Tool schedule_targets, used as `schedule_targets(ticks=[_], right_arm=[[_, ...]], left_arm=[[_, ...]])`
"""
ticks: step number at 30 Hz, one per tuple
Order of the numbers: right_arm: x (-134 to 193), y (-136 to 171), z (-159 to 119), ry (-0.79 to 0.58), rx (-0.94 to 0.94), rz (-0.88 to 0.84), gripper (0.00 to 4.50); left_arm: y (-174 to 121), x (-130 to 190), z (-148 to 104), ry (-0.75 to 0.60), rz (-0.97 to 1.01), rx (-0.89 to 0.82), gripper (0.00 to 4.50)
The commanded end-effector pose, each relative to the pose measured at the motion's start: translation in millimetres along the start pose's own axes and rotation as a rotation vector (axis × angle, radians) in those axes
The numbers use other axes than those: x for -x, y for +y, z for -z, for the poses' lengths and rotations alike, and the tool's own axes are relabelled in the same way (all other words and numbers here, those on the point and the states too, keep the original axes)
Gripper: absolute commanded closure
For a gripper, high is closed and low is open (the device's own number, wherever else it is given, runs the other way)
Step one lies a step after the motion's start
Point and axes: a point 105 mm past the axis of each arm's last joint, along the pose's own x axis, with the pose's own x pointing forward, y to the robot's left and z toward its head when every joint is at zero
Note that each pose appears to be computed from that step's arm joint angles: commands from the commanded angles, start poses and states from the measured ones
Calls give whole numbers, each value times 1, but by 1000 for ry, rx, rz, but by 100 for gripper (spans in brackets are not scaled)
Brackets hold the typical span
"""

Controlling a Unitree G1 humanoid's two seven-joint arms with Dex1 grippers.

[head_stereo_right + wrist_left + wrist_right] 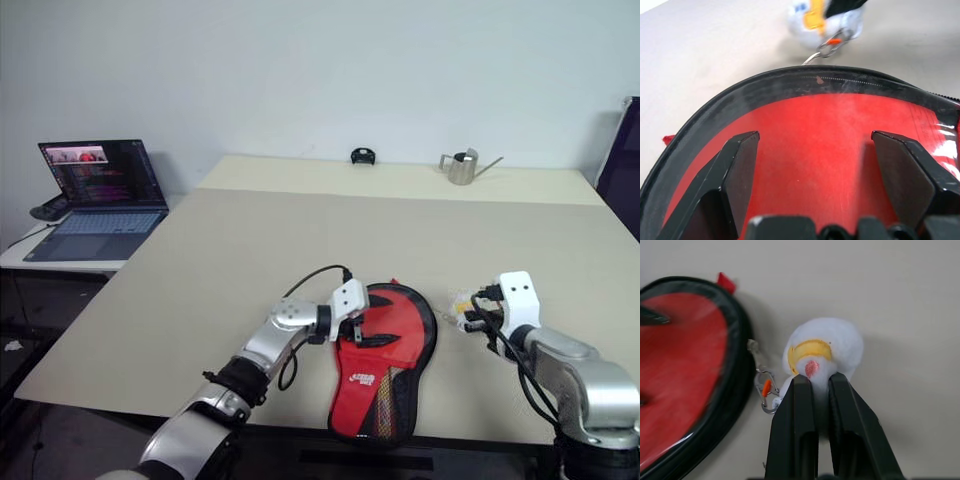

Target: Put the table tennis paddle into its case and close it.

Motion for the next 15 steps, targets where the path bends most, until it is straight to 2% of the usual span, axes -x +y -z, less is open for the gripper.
schedule_targets(ticks=[1,6,15], right_arm=[[24,2,4,21,3,-47,447],[48,12,29,128,-5,-142,447],[76,33,52,246,60,-325,447]], left_arm=[[-32,-7,45,170,123,60,59],[-35,-12,44,170,149,50,59],[-36,-15,43,167,164,42,59]])
